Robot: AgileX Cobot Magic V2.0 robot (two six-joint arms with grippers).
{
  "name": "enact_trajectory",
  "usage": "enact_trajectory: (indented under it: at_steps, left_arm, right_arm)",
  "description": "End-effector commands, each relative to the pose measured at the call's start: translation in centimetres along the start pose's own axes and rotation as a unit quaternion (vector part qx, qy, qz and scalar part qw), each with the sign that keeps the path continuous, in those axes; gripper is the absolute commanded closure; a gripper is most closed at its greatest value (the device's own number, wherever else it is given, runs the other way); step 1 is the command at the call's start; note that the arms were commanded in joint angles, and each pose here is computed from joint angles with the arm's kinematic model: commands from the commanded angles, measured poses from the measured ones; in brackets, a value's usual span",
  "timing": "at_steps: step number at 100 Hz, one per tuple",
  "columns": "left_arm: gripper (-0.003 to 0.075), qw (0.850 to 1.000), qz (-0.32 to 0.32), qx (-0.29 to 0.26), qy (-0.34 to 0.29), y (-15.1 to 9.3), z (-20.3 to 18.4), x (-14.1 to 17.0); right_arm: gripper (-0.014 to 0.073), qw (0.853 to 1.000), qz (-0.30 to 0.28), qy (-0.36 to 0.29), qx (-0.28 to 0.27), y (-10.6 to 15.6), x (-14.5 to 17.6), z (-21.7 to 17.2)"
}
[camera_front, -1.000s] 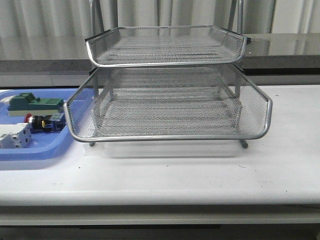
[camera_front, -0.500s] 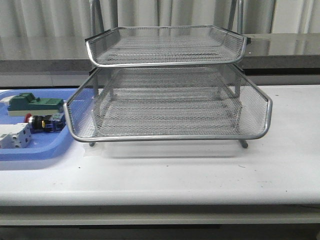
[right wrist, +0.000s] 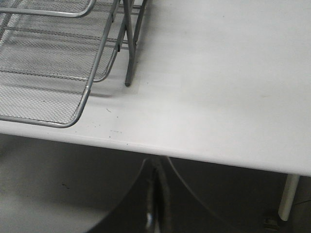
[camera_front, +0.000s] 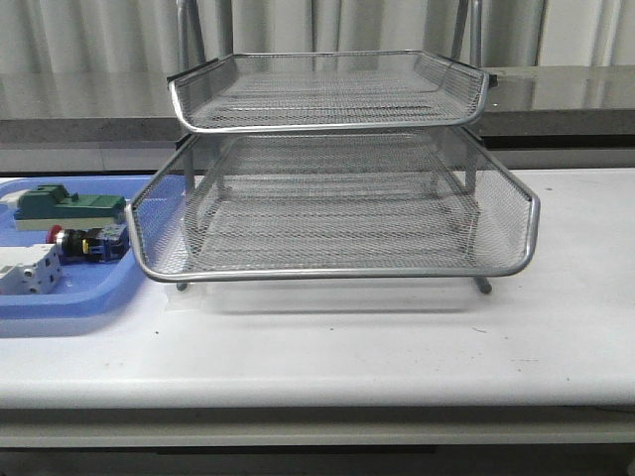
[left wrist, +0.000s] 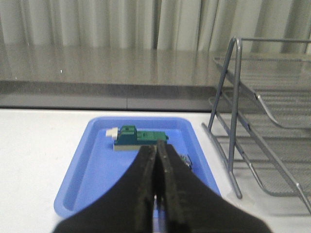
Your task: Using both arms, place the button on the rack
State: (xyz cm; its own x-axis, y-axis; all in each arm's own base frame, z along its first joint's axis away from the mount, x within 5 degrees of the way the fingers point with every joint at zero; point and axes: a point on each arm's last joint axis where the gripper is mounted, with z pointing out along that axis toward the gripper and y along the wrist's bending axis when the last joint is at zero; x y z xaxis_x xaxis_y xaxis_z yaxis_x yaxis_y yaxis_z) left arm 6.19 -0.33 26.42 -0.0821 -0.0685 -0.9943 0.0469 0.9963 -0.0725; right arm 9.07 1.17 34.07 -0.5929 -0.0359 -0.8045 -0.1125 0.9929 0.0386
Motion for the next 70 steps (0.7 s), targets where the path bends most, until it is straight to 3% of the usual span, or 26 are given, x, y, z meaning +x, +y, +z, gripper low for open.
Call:
enact_trajectory:
  at_steps: [1, 35, 70]
  left_arm:
    - [0.0740, 1.000, -0.002, -0.003, 0.016, -0.2, 1.2, -3.0]
    - [0.0740, 0.987, 0.017, -0.020, 0.157, -0.5, 9.5, -9.4]
    - [0.0740, 0.941, 0.031, -0.038, 0.335, -0.3, 19.1, -10.1]
  right_arm:
    - [0.0665, 0.999, -0.001, -0.045, 0.005, -0.1, -1.3, -0.8]
    - [0.0665, 0.999, -0.001, -0.045, 0.005, -0.1, -1.3, -0.8]
    - [0.0665, 0.999, 0.000, -0.045, 0.005, 0.0, -1.3, -0.8]
